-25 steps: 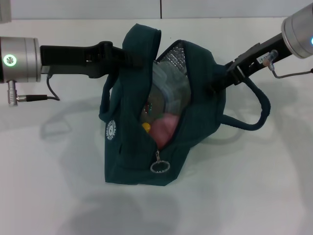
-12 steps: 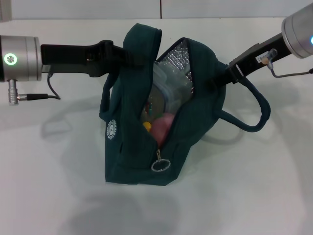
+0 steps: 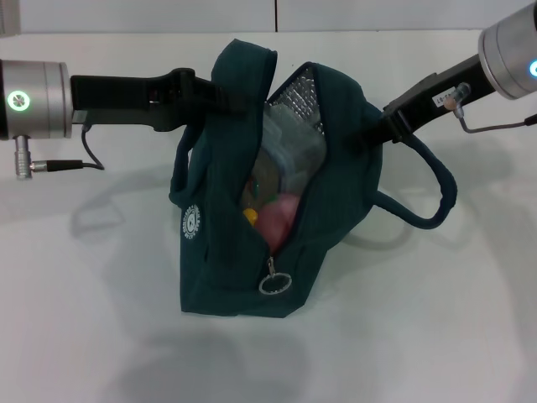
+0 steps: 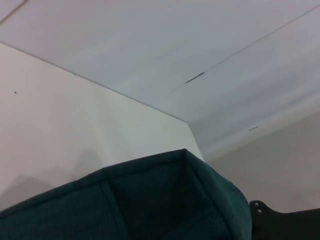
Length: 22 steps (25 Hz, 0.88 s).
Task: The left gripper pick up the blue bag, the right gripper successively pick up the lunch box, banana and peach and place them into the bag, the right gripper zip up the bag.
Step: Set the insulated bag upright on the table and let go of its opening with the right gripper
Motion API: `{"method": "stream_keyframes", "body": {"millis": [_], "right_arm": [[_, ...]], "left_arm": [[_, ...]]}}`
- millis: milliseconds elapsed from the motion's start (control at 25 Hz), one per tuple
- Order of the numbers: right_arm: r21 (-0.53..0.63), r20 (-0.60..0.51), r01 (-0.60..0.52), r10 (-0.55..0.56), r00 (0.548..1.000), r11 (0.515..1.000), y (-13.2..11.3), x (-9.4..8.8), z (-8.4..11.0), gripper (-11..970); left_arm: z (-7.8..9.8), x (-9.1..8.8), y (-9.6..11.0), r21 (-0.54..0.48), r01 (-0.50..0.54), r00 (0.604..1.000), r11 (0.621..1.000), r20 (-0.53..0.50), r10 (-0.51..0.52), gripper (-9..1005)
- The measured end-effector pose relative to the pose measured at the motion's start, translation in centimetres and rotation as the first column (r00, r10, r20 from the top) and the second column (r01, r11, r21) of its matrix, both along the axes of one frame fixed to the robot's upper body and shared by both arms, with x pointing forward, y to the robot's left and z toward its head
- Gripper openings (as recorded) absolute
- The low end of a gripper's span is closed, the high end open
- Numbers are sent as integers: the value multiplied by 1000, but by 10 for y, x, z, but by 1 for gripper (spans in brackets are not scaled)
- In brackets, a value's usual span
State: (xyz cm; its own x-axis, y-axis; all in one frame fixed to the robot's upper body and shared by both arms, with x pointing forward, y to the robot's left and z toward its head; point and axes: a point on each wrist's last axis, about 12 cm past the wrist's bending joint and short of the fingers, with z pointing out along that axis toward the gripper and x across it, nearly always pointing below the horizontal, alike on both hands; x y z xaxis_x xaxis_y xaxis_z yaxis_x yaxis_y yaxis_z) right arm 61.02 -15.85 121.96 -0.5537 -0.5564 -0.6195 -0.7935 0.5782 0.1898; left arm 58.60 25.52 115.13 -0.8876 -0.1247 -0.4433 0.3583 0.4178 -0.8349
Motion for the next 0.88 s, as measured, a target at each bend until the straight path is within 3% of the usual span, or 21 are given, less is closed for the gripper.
{"method": "stream_keyframes", "body": {"millis": [520, 880], "right_arm": [[29, 12, -28, 28, 1000, 999, 7, 0, 5, 343], [55, 35, -11, 9, 999, 998, -5, -1, 13, 268]], "left_arm": [[0, -1, 5, -11, -23, 1000, 1000, 4, 23, 47], [-6, -4, 8, -59, -47, 999, 997, -28, 45, 48]]}}
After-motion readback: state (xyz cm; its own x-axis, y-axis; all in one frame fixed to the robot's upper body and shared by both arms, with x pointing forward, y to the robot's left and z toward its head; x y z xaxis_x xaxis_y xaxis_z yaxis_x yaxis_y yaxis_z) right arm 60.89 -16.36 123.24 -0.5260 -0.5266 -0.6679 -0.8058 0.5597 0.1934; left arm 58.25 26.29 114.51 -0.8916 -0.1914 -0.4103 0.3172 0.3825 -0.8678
